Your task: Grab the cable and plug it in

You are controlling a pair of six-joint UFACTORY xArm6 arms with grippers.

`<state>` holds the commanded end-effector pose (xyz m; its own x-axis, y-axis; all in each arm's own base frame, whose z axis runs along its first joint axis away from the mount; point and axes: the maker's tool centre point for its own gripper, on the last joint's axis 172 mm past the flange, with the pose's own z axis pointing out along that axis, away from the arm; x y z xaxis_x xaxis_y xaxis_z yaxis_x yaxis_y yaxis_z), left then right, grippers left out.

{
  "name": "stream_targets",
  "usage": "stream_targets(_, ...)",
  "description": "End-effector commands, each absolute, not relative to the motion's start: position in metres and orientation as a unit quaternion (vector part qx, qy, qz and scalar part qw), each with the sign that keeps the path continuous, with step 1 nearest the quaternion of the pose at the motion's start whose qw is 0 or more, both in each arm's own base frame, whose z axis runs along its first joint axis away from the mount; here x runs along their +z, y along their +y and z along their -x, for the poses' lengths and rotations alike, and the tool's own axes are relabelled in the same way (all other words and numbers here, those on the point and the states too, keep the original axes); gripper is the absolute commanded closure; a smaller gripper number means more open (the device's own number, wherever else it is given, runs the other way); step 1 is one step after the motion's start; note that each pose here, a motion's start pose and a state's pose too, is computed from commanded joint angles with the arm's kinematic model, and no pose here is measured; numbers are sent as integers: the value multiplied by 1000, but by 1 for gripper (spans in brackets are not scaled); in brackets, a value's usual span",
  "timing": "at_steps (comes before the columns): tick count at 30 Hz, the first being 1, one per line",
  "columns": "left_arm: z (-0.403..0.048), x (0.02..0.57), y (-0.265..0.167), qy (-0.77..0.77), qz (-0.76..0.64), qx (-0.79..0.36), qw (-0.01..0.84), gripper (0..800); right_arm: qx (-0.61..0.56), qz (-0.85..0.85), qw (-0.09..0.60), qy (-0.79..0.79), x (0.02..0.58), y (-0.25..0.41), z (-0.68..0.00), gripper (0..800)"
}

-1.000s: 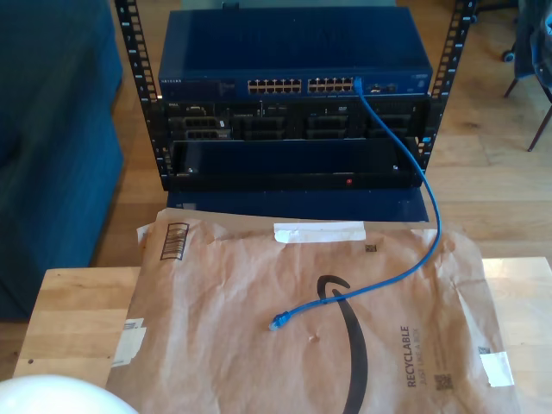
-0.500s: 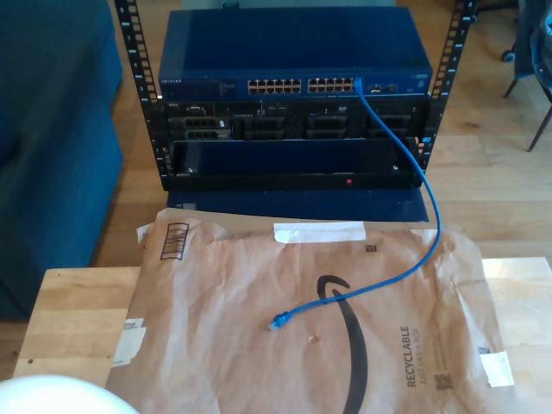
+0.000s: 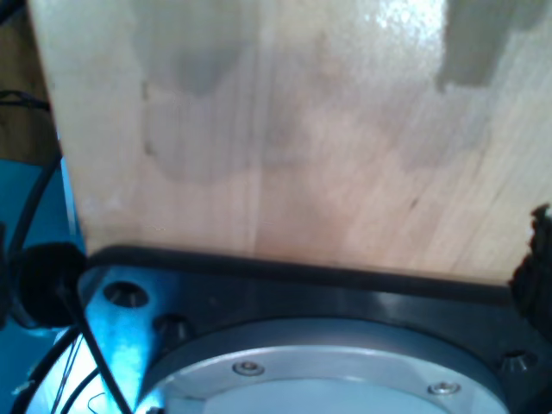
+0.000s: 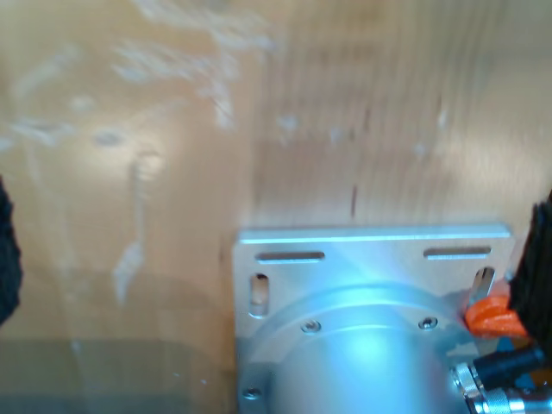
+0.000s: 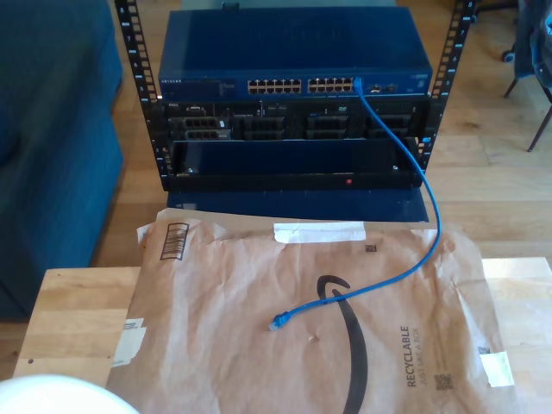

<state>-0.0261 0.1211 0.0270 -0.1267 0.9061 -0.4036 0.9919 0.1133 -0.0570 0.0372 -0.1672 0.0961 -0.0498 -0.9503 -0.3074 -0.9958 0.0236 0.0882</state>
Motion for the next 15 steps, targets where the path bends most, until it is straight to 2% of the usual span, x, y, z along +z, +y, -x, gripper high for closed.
stream_targets(15, 26, 27, 121, 734, -647, -158, 136, 0, 96, 696, 66, 708, 29, -155, -15, 3)
